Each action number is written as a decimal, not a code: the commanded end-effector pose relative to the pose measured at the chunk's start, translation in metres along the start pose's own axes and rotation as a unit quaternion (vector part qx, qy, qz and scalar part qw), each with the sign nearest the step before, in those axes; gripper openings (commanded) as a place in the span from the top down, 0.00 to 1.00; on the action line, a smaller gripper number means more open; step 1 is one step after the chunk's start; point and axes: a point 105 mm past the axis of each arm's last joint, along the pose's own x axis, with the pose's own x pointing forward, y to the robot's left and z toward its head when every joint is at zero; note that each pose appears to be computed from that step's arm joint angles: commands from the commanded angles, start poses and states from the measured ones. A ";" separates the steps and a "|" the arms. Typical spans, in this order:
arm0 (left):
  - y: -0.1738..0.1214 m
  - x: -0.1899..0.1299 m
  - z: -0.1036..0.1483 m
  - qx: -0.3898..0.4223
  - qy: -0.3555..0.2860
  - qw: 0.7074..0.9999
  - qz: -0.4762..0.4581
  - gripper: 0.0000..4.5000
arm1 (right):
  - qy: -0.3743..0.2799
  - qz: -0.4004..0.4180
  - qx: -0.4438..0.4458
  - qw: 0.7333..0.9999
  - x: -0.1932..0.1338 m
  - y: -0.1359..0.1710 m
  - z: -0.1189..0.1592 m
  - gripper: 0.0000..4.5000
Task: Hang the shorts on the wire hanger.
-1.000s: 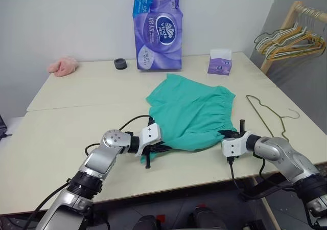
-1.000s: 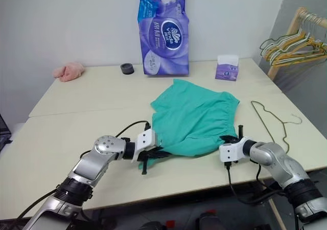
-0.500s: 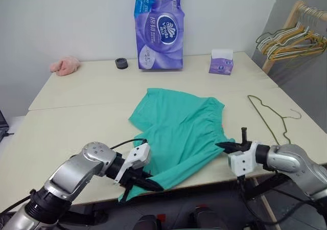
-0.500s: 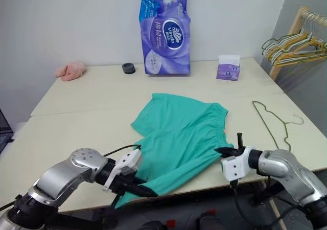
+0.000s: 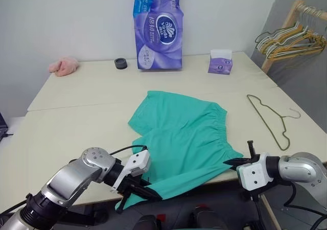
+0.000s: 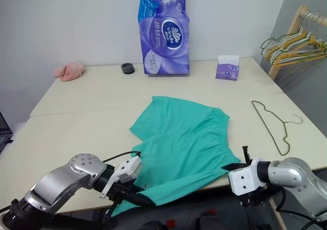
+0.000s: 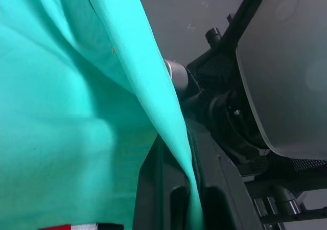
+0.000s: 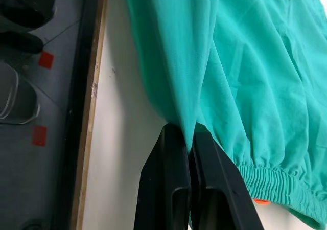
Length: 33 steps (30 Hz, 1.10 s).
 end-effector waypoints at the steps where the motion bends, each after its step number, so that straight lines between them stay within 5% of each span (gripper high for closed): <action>1: -0.008 0.000 0.000 -0.012 0.005 1.000 -0.020 0.95 | 0.032 0.005 0.002 0.999 -0.014 -0.008 -0.010 1.00; 5: -0.006 0.000 0.006 -0.024 -0.010 0.999 -0.019 0.73 | 0.046 0.017 0.000 0.999 -0.024 -0.013 -0.016 0.79; 11: -0.003 0.003 0.009 -0.022 -0.024 0.999 -0.009 0.33 | 0.076 0.068 0.041 0.994 -0.050 -0.005 -0.026 0.32; 14: 0.016 0.002 0.037 0.016 -0.093 0.994 0.046 0.12 | 0.075 -0.031 0.146 0.986 -0.071 -0.028 -0.032 0.07; 15: 0.021 0.001 0.044 0.026 -0.110 0.992 0.062 0.12 | 0.073 -0.069 0.169 0.980 -0.076 -0.036 -0.035 0.00; 18: 0.043 -0.003 0.079 0.081 -0.171 0.972 0.137 0.12 | 0.075 -0.198 0.267 0.940 -0.094 -0.054 -0.055 0.00; 21: 0.068 -0.010 0.115 0.123 -0.228 0.937 0.237 0.12 | 0.080 -0.326 0.390 0.858 -0.111 -0.058 -0.083 0.00; 25: 0.078 -0.010 0.126 0.143 -0.235 0.922 0.271 0.12 | 0.114 -0.373 0.483 0.784 -0.119 -0.046 -0.109 0.00; 29: 0.079 0.000 0.134 0.184 -0.217 0.923 0.261 0.12 | 0.170 -0.466 0.585 0.642 -0.140 -0.029 -0.166 0.00; 33: 0.076 0.004 0.139 0.195 -0.218 0.926 0.240 0.12 | 0.183 -0.455 0.599 0.633 -0.134 -0.026 -0.184 0.00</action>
